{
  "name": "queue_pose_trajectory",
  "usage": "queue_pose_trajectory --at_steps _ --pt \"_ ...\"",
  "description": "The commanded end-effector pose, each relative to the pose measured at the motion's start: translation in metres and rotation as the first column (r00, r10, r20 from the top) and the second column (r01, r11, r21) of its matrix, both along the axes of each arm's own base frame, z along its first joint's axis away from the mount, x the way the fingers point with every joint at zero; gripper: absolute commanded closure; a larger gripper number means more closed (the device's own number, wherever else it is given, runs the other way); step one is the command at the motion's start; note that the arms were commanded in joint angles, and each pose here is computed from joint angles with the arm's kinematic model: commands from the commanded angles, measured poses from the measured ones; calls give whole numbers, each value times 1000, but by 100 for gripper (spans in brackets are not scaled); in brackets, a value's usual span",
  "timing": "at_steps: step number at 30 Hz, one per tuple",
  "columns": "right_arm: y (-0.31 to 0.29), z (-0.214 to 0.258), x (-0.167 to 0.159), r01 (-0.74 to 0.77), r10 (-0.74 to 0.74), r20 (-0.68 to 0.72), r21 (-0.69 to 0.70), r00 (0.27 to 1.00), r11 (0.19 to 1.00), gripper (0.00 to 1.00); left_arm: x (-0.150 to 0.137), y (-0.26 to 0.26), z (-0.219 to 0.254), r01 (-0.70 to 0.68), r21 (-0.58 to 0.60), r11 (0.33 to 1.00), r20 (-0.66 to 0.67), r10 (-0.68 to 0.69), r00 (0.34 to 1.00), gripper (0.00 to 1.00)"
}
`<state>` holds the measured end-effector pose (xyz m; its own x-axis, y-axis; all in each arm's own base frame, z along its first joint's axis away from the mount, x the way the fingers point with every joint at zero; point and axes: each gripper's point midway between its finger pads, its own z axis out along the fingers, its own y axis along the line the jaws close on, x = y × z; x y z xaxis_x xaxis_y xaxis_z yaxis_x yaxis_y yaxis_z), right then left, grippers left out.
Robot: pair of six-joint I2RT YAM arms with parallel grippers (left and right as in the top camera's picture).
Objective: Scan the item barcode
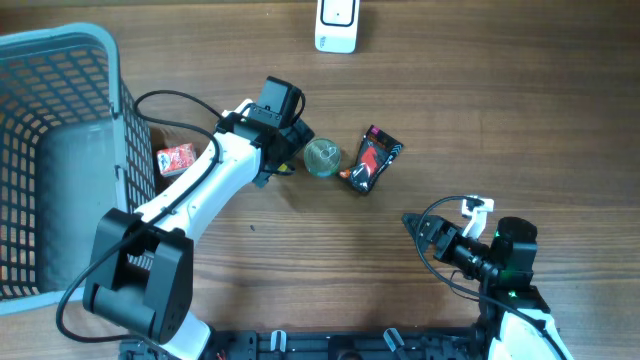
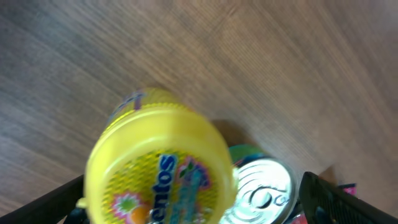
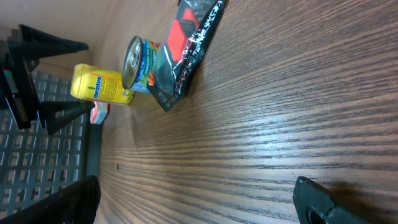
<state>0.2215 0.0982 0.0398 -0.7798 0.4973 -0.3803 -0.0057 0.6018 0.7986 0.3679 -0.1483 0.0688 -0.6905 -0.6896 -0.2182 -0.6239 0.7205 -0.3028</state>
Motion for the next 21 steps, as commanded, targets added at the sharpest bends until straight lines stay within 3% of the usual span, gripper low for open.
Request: queue_pose_trajectory --at_steps 1,6,21 --pt "-2 -2 1 3 -3 6 -18 1000 1000 0 7 13 7 -143 -27 989 20 144 989 0" --pt "-2 -2 1 3 -3 6 -18 1000 1000 0 -4 31 -1 -379 -59 923 -67 375 924 0" --pt "-2 -1 1 0 0 6 -15 1000 1000 0 -1 30 -42 -450 -26 893 -129 443 887 0"
